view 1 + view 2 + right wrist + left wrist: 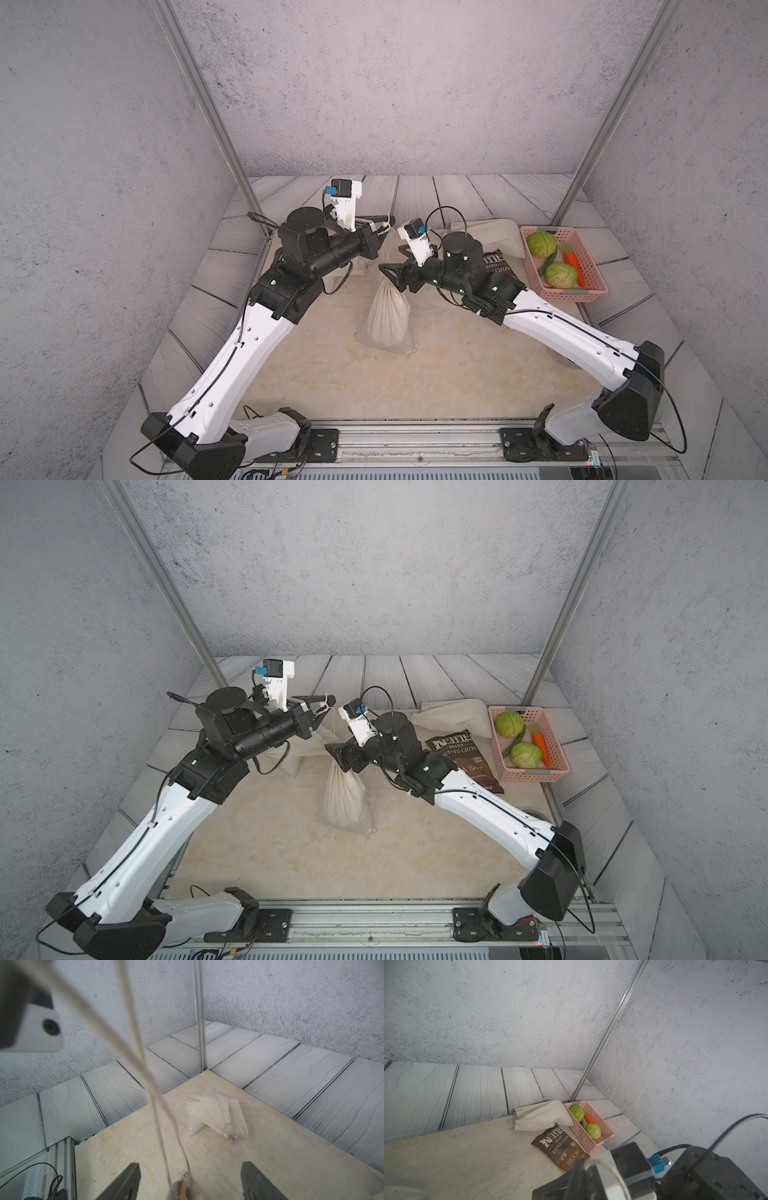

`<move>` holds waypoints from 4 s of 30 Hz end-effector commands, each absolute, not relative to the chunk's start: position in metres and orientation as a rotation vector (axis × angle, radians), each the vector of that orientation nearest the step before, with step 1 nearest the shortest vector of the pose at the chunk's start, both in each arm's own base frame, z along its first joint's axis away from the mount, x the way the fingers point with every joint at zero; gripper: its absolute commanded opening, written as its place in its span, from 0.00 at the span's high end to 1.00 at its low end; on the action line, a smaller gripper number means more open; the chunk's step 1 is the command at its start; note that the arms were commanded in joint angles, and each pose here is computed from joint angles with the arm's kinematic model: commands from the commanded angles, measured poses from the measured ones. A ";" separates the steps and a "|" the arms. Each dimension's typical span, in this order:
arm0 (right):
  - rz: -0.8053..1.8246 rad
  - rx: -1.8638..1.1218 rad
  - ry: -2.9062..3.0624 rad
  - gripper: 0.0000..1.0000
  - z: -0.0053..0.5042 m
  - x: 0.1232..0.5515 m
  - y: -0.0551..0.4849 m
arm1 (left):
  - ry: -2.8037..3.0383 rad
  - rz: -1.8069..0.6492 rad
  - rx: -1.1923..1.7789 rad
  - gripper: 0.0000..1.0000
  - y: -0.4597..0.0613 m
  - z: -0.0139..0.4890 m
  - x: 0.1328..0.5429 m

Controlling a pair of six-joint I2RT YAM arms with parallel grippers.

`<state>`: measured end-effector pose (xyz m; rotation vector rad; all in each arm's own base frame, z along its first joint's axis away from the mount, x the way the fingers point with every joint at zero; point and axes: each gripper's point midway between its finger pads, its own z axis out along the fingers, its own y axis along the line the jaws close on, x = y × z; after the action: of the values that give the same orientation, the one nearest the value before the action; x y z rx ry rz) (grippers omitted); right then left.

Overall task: Close the soil bag
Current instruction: Frap the soil bag at the center of the board.

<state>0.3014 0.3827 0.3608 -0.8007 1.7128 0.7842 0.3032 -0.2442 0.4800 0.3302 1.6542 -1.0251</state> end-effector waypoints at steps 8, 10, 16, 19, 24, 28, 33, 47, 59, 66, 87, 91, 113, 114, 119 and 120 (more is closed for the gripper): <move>0.343 -0.508 1.923 0.71 0.312 0.361 0.346 | 1.480 -0.968 0.232 1.00 -0.209 0.538 0.281; 0.129 -0.431 1.968 0.77 0.287 0.376 0.314 | 1.476 -0.907 0.182 1.00 -0.193 0.545 0.279; -0.255 -0.360 2.075 0.81 0.240 0.400 0.220 | 1.465 -0.697 0.004 1.00 -0.130 0.555 0.284; -0.304 -0.397 2.103 0.81 0.241 0.407 0.191 | 1.456 -0.629 -0.054 1.00 -0.105 0.561 0.288; -0.330 -0.473 2.042 0.81 0.283 0.407 0.178 | 1.468 -0.536 -0.082 1.00 -0.088 0.559 0.290; -0.330 -0.459 2.068 0.81 0.274 0.414 0.166 | 1.495 -0.509 -0.123 1.00 -0.080 0.541 0.293; -0.262 -0.510 2.156 0.90 0.236 0.411 0.169 | 1.662 -0.436 -0.144 1.00 -0.081 0.463 0.314; -0.608 -0.506 2.134 0.86 0.257 0.421 0.123 | 1.726 -0.328 -0.264 1.00 -0.032 0.433 0.294; -0.223 -0.802 2.139 0.81 0.239 0.411 0.187 | 1.737 -0.593 0.062 1.00 -0.095 0.425 0.294; 0.147 -0.929 2.141 0.69 0.219 0.383 0.262 | 1.778 -0.741 0.220 1.00 -0.130 0.407 0.284; -0.029 -0.736 2.065 0.45 0.282 0.410 0.232 | 1.639 -1.002 0.342 1.00 -0.196 0.483 0.277; 0.047 -0.792 1.998 0.35 0.296 0.416 0.241 | 1.624 -1.035 0.382 1.00 -0.202 0.485 0.266; 0.541 -0.786 1.824 0.01 0.306 0.336 0.260 | 1.646 -1.116 0.509 1.00 -0.282 0.481 0.273; 0.552 -0.783 1.813 0.01 0.312 0.331 0.259 | 1.643 -1.115 0.513 1.00 -0.285 0.482 0.273; 0.657 -0.778 1.707 0.01 0.345 0.302 0.269 | 1.615 -1.110 0.517 1.00 -0.290 0.493 0.271; 0.670 -0.776 1.680 0.01 0.352 0.298 0.273 | 1.609 -1.107 0.518 1.00 -0.290 0.496 0.270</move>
<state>0.3111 0.2593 0.3367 -0.7877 1.7431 0.5816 0.2756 -0.2939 0.4617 0.5110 1.7206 -1.1212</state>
